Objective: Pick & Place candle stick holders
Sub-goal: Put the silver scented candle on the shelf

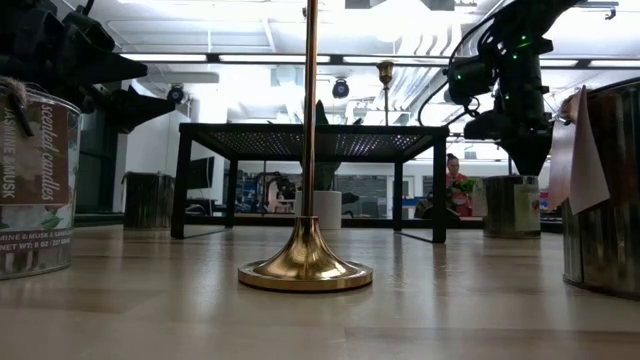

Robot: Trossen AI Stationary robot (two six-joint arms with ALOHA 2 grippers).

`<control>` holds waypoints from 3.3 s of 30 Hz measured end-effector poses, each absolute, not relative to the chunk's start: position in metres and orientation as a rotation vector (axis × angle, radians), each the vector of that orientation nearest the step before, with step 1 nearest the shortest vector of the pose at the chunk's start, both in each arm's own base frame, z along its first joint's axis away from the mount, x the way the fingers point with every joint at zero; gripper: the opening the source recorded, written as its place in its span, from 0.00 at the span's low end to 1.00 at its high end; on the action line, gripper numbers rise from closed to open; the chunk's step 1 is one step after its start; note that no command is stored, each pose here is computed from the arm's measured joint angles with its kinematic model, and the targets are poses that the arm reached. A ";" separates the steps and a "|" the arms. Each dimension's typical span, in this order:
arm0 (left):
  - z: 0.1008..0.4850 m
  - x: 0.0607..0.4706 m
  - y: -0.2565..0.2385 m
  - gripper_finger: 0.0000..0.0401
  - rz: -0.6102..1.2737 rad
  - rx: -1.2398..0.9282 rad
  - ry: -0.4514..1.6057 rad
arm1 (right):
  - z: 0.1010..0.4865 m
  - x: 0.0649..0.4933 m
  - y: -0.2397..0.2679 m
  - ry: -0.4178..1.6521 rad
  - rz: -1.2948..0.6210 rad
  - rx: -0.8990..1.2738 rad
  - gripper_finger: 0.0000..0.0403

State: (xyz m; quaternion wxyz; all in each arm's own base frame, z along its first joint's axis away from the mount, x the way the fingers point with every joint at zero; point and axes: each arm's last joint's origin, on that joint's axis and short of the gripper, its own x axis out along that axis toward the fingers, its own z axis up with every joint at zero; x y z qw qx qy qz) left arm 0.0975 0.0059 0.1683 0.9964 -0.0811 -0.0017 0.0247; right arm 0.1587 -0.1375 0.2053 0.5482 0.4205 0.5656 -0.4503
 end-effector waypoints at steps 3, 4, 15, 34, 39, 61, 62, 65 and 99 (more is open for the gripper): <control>0.168 0.097 0.006 0.98 0.050 -0.162 -0.003 | 0.205 0.159 -0.138 1.344 -1.061 0.986 0.01; 0.168 0.097 0.006 0.98 0.050 -0.162 -0.003 | 0.205 0.159 -0.138 1.347 -1.051 0.980 0.00; 0.168 0.098 0.006 0.98 0.050 -0.162 -0.003 | 0.206 0.159 -0.137 1.367 -1.000 0.941 0.00; 0.168 0.098 0.006 0.98 0.050 -0.163 -0.002 | 0.211 0.161 -0.138 1.376 -0.935 0.925 0.00; 0.168 0.098 0.006 0.98 0.050 -0.163 -0.002 | 0.212 0.161 -0.137 1.375 -0.913 0.935 0.00; 0.168 0.098 0.006 0.98 0.050 -0.163 -0.003 | 0.230 0.151 -0.125 1.321 -0.862 0.939 0.00; 0.168 0.098 0.006 0.98 0.050 -0.163 -0.003 | 0.230 0.151 -0.124 1.318 -0.859 0.938 0.00; 0.168 0.098 0.006 0.98 0.050 -0.162 -0.003 | 0.232 0.151 -0.123 1.313 -0.852 0.937 0.00; 0.168 0.097 0.006 0.98 0.050 -0.162 -0.003 | 0.248 0.147 -0.086 1.254 -0.821 0.835 0.19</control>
